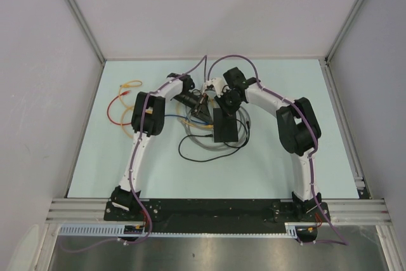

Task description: Pull the plug from the switch port

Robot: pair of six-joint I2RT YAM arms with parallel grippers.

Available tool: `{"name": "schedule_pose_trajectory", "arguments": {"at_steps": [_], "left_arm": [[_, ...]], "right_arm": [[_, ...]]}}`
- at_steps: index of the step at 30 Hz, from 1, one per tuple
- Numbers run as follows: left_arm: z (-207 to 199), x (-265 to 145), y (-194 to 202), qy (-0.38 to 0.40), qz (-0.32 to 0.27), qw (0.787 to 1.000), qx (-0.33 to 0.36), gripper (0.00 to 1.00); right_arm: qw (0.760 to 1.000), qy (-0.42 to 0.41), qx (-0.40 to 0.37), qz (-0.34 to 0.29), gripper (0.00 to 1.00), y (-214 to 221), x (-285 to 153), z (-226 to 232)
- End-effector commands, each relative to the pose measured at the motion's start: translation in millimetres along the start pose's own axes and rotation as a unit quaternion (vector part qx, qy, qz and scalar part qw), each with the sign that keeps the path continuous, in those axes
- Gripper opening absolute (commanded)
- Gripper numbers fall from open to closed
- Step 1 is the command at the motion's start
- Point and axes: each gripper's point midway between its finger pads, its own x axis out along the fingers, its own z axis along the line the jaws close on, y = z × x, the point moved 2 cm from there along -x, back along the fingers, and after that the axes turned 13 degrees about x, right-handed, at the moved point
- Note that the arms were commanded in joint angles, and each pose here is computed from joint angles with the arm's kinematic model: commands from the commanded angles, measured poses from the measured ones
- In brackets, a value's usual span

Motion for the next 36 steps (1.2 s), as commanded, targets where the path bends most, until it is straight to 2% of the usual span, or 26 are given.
{"name": "schedule_pose_trajectory", "arguments": {"at_steps": [1,5,12,18,20,28,29,32,36], "left_arm": [[16.5,-5.9,-12.2,-0.067,0.026,0.996,0.059,0.00],[27.3,-18.5,-31.8,-0.091,-0.001,0.994,0.067,0.00],[7.2,-1.2,9.0,-0.038,0.024,0.999,0.025,0.00],[23.8,-21.0,-23.4,-0.075,-0.008,0.996,0.037,0.00],[26.6,-23.4,-23.8,-0.089,-0.002,0.995,0.050,0.00],[19.1,-8.4,19.6,-0.048,0.047,0.998,-0.008,0.00],[24.6,-4.6,27.9,-0.037,0.055,0.997,-0.036,0.00],[35.0,-14.9,2.2,-0.064,0.030,0.998,0.001,0.00],[29.4,-22.0,-4.0,-0.072,0.022,0.997,0.003,0.00]], "right_arm": [[0.989,0.018,0.028,0.146,0.01,82.0,28.5,-10.8],[0.989,0.018,0.026,0.146,0.01,82.6,28.2,-10.0],[0.989,0.020,0.027,0.144,0.01,81.6,27.8,-11.1],[0.989,0.017,0.026,0.146,0.01,81.9,28.9,-9.3],[0.989,0.017,0.026,0.147,0.01,83.0,28.8,-9.2],[0.989,0.017,0.027,0.148,0.00,83.2,29.0,-9.5],[0.989,0.018,0.026,0.146,0.00,81.3,28.7,-9.6],[0.988,0.015,0.025,0.149,0.00,83.2,29.2,-7.8],[0.988,0.017,0.025,0.150,0.00,84.0,27.7,-8.0]]}}
